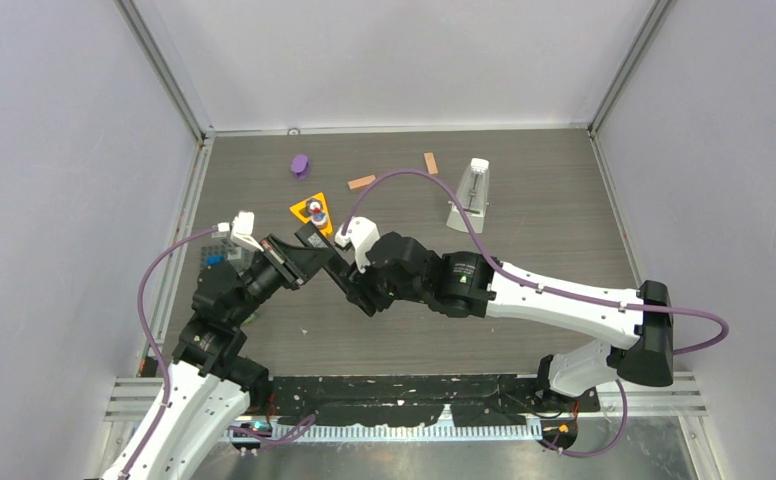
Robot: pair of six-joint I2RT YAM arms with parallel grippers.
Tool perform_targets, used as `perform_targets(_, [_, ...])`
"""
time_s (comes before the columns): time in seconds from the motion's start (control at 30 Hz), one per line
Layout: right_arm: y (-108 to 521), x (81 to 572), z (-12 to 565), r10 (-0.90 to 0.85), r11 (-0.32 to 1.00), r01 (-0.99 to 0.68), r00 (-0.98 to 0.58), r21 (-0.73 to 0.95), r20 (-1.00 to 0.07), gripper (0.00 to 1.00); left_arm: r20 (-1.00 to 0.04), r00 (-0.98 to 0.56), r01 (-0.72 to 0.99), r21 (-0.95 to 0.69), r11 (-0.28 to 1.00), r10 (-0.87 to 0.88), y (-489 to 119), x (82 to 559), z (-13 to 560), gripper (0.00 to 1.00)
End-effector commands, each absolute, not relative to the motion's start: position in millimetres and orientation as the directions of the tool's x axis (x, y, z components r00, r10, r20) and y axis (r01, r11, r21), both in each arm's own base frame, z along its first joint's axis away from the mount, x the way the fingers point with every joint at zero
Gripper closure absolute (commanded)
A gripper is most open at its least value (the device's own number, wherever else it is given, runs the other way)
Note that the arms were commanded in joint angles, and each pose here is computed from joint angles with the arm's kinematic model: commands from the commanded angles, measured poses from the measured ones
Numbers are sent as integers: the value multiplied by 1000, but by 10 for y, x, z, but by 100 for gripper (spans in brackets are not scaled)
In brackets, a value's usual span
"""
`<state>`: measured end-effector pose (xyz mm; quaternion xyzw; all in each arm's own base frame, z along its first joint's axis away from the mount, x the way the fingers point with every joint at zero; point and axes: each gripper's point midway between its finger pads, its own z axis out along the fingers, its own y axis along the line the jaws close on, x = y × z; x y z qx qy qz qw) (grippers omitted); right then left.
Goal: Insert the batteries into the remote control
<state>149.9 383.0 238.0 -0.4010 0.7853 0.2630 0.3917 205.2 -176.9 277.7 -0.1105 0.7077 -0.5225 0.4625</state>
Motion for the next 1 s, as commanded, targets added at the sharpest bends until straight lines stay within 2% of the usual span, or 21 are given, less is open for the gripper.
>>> perform_targets(0.0, [3972, 1522, 2546, -372, 546, -828, -376, 127, -849, 95, -536, -527, 383, -843, 378, -660, -1792, 2034, 2998, 100])
perform_targets(0.27, [4018, 1552, 2533, -370, 556, -822, -381, 126, -847, 94, -518, -537, 366, -854, 369, -666, -1788, 2023, 2972, 100])
perform_targets(0.97, [4121, 1522, 2319, -463, 530, -842, -391, 105, -795, 88, -391, -634, 226, -919, 323, -667, -1850, 1998, 2770, 100])
